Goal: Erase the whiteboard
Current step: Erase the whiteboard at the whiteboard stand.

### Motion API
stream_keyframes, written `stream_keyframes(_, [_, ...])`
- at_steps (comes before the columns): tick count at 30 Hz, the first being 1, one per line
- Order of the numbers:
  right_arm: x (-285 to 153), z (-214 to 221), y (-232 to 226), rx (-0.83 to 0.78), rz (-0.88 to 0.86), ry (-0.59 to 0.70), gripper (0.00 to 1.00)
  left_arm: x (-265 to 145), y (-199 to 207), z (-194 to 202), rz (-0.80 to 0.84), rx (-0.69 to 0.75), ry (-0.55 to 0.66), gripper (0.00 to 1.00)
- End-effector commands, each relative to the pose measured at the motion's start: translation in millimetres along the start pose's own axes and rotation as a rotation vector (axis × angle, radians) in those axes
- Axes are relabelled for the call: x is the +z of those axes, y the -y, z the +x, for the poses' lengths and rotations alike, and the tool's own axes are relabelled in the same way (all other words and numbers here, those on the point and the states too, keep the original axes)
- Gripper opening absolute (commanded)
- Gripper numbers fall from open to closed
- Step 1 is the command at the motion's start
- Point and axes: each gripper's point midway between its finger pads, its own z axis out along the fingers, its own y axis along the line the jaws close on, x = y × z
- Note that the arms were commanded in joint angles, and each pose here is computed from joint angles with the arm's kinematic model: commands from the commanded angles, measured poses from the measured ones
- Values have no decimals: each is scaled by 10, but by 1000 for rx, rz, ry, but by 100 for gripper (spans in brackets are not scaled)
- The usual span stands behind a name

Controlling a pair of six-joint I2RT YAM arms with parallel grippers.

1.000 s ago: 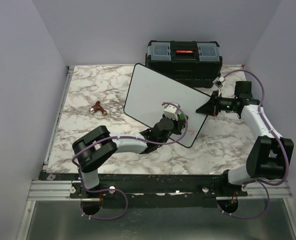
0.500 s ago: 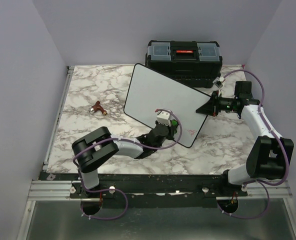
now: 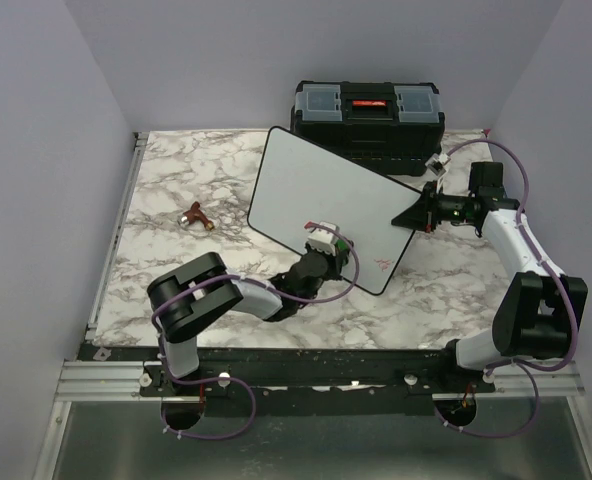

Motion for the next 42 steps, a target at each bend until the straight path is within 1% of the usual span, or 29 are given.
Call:
stream_keyframes(1, [82, 282, -217, 89, -77, -62, 1, 14, -794, 1, -160, 1, -33, 0])
stream_keyframes(5, [79, 278, -225, 87, -75, -62, 1, -8, -1012, -34, -182, -25, -27, 0])
stream_keyframes(9, [79, 278, -220, 88, -76, -61, 1, 7, -921, 101, -135, -43, -58, 0])
stream_keyframes(11, [78, 277, -221, 86, -76, -61, 1, 21, -775, 172, -98, -44, -67, 0])
stream_keyframes(18, [78, 279, -218, 87, -76, -61, 1, 35, -13, 337, 43, -1, -102, 0])
stream_keyframes(22, [80, 280, -224, 87, -77, -62, 1, 38, 235, 374, 81, 26, -113, 0])
stream_keyframes(26, [73, 270, -234, 83, -76, -60, 1, 54, 112, 350, 35, 41, -107, 0])
stream_keyframes(32, [74, 264, -237, 82, -79, -59, 1, 16, -384, 172, -71, 6, -68, 0])
stream_keyframes(38, [70, 262, -240, 79, -77, -58, 1, -51, -730, -13, -137, 0, -27, 0])
stream_keyframes(42, [74, 268, -231, 82, -77, -59, 1, -84, -772, -45, -135, 0, -22, 0])
